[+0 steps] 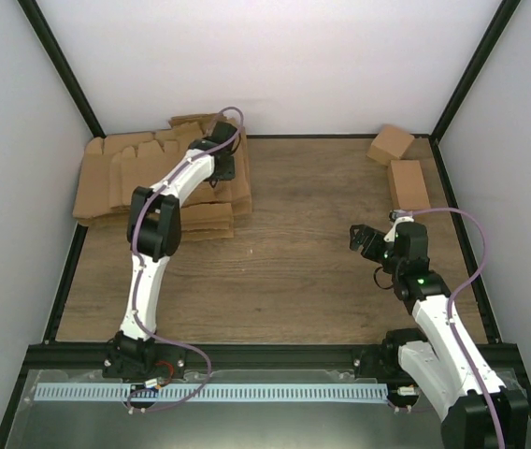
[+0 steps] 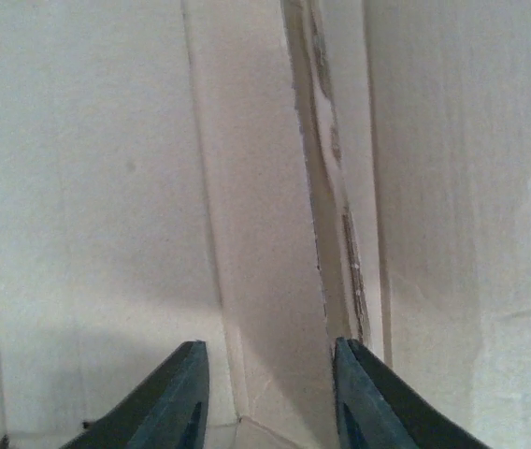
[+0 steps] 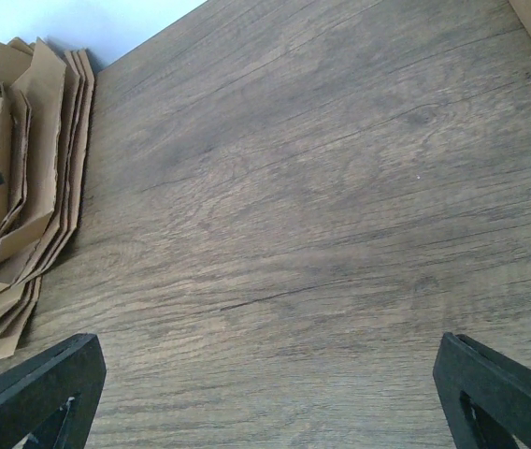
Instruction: Fold the paper box
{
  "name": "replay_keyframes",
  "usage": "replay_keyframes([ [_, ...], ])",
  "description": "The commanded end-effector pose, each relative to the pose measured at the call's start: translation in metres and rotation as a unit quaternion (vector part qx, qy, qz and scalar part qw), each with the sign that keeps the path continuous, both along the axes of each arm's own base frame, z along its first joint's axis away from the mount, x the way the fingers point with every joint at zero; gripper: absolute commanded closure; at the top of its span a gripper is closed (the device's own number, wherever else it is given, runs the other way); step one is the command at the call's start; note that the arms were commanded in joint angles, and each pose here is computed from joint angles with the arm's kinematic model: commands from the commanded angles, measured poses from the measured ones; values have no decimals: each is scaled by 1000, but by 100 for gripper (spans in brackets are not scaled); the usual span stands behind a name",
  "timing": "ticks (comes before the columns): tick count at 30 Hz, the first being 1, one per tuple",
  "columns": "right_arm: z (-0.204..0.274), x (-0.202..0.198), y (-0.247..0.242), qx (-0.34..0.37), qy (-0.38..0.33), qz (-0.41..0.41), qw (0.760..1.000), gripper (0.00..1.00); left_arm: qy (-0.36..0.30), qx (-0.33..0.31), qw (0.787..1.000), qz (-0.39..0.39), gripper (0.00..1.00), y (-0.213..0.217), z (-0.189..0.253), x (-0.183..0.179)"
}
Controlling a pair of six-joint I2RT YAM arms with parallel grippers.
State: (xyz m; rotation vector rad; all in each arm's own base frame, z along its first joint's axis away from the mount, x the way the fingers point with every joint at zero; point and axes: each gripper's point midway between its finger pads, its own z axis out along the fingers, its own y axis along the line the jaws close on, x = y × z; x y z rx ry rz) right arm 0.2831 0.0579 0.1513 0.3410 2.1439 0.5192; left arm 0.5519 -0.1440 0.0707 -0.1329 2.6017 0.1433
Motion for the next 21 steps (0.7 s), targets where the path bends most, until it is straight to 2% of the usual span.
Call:
replay_keyframes([
  [1, 23, 7, 1, 3, -28, -2, 1000, 0, -51, 8, 998, 19, 69, 11, 56, 4],
  [8, 22, 8, 3, 6, -25, 1, 1000, 0, -61, 26, 997, 30, 96, 21, 74, -1],
  [14, 25, 9, 4, 6, -28, 2, 1000, 0, -84, 30, 995, 33, 96, 27, 105, -5],
  [21, 29, 11, 5, 7, -31, 6, 999, 0, -129, 9, 991, 21, 96, 29, 169, -22],
])
